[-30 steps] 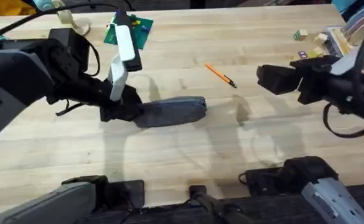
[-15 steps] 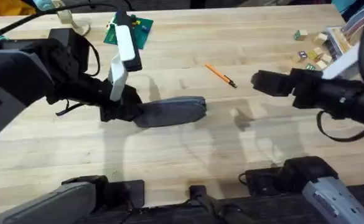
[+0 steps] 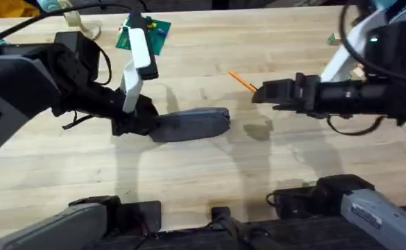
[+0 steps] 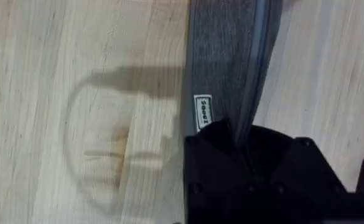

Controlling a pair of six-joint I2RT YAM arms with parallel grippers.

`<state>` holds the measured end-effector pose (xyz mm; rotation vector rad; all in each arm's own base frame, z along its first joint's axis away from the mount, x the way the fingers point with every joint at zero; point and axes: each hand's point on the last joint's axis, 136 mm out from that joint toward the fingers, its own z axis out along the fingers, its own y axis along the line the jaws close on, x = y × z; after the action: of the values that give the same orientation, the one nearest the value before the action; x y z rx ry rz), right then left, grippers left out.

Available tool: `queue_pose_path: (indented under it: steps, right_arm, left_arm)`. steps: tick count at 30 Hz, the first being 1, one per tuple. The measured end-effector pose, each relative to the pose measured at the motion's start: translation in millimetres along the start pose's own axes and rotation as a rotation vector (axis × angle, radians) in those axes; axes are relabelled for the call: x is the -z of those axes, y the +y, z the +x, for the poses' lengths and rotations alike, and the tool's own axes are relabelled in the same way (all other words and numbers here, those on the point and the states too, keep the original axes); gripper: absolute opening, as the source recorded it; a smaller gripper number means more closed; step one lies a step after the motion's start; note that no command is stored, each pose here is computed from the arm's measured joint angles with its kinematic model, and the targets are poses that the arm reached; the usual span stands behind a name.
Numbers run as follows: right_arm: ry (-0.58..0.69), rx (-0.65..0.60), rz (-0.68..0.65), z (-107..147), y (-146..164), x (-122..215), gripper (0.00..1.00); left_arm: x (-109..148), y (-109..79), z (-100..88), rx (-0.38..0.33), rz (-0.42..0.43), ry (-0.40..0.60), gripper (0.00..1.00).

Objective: Unzip the bag, pick up the pens from the table one at a time and place them inside, then zip the bag closed.

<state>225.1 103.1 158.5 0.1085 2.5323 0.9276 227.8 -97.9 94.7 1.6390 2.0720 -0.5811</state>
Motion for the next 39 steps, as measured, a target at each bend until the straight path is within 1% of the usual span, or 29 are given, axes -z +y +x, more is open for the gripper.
queue_pose_path:
  steps: [4, 5, 9, 13, 14, 19, 23, 33, 36, 39]
  right_arm:
    - [0.089, -0.044, -0.03, 6.1, -4.7, -15.7, 0.996]
    - [0.15, -0.049, -0.124, 0.3, -2.9, -38.1, 0.995]
    - [0.184, -0.063, -0.196, -2.9, -0.4, -51.2, 0.996]
    - [0.233, -0.096, -0.243, 0.1, -2.7, -63.3, 0.996]
    - [0.268, -0.125, -0.271, 3.8, -4.8, -70.6, 0.996]
    - [0.317, -0.155, -0.288, 10.6, -9.0, -81.7, 0.996]
    - [0.352, -0.149, -0.298, 17.7, -6.8, -89.1, 0.996]
    - [0.41, -0.073, -0.327, 31.7, 7.3, -107.6, 0.996]
    - [0.402, -0.051, -0.34, 29.7, 11.9, -111.3, 0.995]
    - [0.377, -0.032, -0.375, 22.7, 18.8, -112.9, 0.995]
  left_arm:
    - [0.0, 0.0, 0.0, 0.0, 0.0, 0.0, 0.045]
    - [0.0, 0.0, 0.0, 0.0, 0.0, 0.0, 0.045]
    - [0.0, 0.0, 0.0, 0.0, 0.0, 0.0, 0.045]
    - [0.0, 0.0, 0.0, 0.0, 0.0, 0.0, 0.045]
    - [0.0, 0.0, 0.0, 0.0, 0.0, 0.0, 0.045]
    - [0.0, 0.0, 0.0, 0.0, 0.0, 0.0, 0.044]
    - [0.1, 0.1, -0.1, 0.0, 0.0, 0.0, 0.044]
    - [0.0, 0.0, 0.0, 0.0, 0.0, 0.0, 0.043]
    - [0.0, 0.0, 0.0, 0.0, 0.0, 0.0, 0.043]
    - [0.0, 0.0, 0.0, 0.0, 0.0, 0.0, 0.043]
